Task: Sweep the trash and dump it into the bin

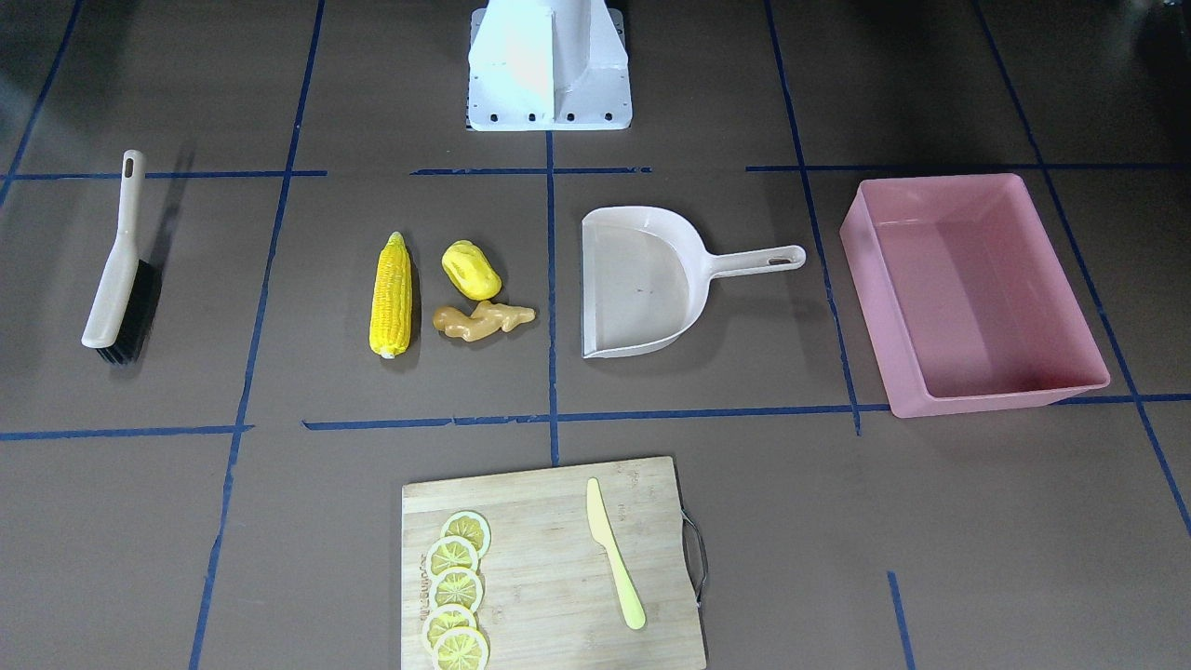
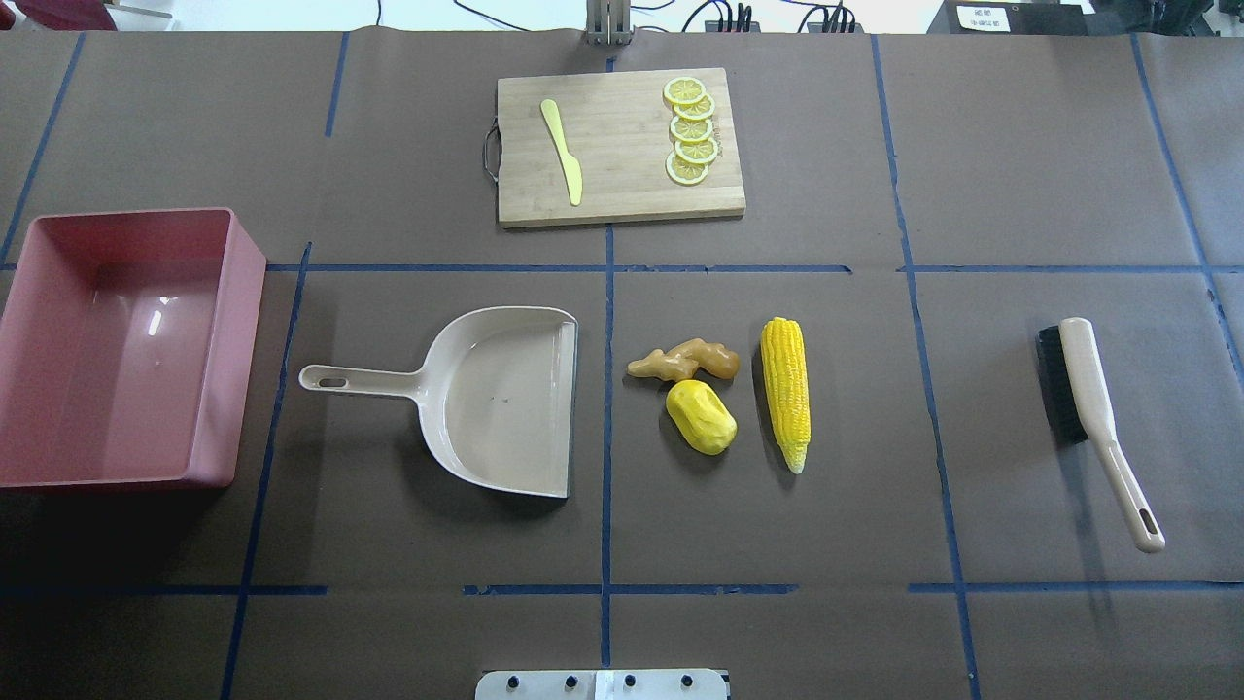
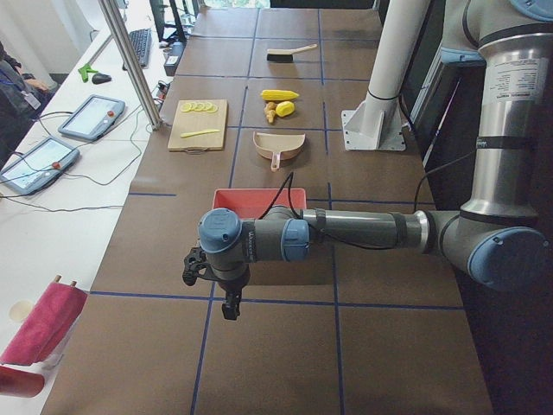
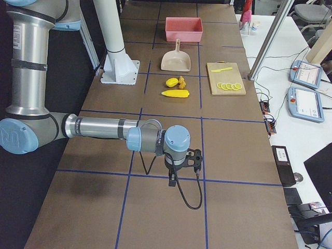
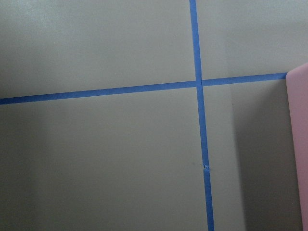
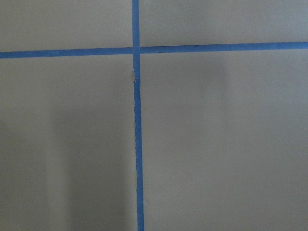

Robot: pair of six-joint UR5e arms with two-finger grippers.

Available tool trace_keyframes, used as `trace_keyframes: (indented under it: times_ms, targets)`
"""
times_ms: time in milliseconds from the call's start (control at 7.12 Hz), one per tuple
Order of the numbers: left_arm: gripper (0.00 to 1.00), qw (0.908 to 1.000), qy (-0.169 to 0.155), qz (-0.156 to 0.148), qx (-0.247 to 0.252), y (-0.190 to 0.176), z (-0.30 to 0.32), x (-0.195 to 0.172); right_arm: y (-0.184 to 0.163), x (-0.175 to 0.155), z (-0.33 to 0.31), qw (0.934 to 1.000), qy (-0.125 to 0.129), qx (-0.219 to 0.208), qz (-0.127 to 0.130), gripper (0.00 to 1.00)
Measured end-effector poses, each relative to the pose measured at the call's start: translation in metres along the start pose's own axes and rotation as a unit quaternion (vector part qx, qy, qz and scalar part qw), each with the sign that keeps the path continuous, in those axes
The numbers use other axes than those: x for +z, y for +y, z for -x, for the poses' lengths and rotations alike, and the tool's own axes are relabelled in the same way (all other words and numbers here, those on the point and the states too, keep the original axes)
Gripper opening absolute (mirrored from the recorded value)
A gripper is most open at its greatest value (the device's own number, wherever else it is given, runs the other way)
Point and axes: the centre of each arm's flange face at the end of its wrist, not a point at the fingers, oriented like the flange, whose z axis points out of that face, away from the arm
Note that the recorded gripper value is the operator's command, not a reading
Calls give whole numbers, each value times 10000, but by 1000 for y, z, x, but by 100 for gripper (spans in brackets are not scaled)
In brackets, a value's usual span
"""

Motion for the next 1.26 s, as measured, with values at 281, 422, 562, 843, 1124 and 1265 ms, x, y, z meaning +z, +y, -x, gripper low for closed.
trace_keyframes:
  times_ms: [281, 422, 562, 843, 1124, 1265]
  targets:
    - [100, 9998, -18, -135, 161, -4, -5, -3, -1, -2, 2, 10000, 0, -17, -19, 100]
    - [100, 9988, -39, -311, 364, -9, -11, -6, -2, -3, 3, 10000, 1, -27, -33, 100]
    - [100, 9970, -50, -453, 620, -16, -22, -5, -3, -4, 4, 10000, 1, -37, -45, 100]
    - [100, 9909, -39, -620, 1192, -27, -55, 4, -4, -5, 5, 10000, 0, -46, -55, 100]
    - [100, 9788, 48, -779, 1895, -36, -126, 1, -5, -6, 6, 10000, -5, -44, -60, 100]
    - [100, 9733, 160, -780, 2155, -36, -179, 1, -5, -6, 6, 10000, -10, -36, -60, 100]
